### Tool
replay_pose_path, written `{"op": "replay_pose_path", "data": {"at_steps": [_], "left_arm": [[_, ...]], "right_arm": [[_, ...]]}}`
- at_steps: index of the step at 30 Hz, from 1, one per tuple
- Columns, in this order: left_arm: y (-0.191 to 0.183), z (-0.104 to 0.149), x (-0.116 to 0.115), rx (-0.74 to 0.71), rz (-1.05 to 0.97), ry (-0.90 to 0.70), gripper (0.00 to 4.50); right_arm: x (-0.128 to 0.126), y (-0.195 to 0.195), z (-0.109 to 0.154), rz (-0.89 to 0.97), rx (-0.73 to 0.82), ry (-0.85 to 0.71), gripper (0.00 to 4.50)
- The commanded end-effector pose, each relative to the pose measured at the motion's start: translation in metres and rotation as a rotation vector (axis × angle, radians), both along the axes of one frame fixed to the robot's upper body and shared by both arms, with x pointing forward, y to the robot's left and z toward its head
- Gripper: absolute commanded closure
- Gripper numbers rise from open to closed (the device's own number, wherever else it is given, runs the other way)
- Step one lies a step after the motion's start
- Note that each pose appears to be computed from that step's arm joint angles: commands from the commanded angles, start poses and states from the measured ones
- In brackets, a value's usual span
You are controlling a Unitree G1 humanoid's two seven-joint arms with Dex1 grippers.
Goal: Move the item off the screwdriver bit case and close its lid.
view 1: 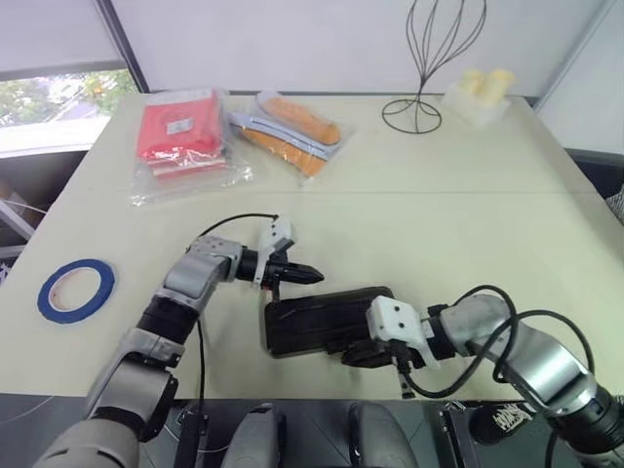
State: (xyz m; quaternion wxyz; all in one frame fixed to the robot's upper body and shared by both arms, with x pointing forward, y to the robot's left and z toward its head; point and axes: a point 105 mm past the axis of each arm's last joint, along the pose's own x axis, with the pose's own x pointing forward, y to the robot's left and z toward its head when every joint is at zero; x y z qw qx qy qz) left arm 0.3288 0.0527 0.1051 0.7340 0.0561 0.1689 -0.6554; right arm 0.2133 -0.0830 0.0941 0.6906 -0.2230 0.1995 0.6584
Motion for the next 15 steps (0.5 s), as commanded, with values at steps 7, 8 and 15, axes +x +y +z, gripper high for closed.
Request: {"op": "replay_pose_path", "data": {"at_steps": [7, 8, 15], "left_arm": [[-0.018, 0.001, 0.001, -0.002, -0.056, -0.063, 4.50], [-0.020, -0.002, -0.001, 0.002, -0.067, -0.060, 4.50], [-0.024, -0.018, -0.012, 0.033, -0.122, -0.032, 4.50]], "right_arm": [[0.009, 0.006, -0.003, -0.090, -0.032, -0.132, 4.41], [0.010, 0.005, -0.003, -0.105, -0.036, -0.142, 4.41], [0.013, 0.004, -0.004, -0.169, -0.058, -0.195, 4.41]]}}
